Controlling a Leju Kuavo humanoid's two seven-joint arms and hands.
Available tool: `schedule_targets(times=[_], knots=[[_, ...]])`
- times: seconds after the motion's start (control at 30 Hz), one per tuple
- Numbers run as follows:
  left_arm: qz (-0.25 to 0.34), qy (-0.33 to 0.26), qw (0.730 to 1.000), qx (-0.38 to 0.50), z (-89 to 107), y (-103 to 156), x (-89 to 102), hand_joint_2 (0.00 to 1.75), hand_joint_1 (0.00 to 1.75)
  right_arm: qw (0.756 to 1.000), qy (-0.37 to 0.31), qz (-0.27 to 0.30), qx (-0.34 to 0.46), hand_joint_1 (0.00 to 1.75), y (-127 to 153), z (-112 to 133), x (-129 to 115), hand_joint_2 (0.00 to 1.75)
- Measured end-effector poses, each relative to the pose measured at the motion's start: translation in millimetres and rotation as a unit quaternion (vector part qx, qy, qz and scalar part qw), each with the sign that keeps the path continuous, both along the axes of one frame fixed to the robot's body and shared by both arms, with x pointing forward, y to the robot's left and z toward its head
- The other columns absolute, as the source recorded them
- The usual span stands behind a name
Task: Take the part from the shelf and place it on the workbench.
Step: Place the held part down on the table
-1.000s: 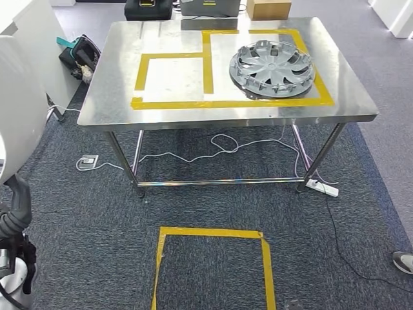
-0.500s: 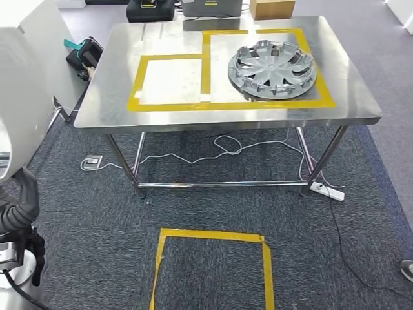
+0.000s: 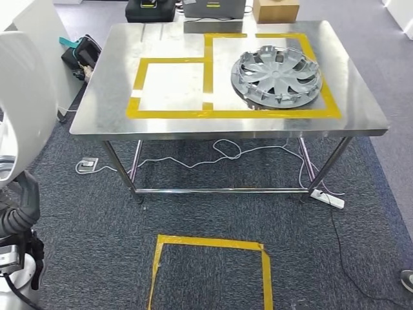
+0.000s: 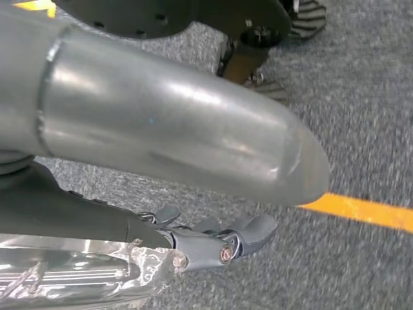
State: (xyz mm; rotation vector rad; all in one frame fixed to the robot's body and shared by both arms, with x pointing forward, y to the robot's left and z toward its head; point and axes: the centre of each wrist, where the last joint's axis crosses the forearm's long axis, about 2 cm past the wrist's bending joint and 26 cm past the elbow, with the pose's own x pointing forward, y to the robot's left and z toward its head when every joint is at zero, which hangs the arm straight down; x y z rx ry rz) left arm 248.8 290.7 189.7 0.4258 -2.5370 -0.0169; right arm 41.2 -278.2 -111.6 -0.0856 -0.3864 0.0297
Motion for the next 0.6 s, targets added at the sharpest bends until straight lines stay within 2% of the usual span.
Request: schedule_targets(times=[0.6], knots=[[0.001,0.005,1.0,0.006,-3.1,1.5,-3.6,1.75,1.75,1.0,0.001,0.006,0.01,0.0,5.5,0.2,0.4,0.0]])
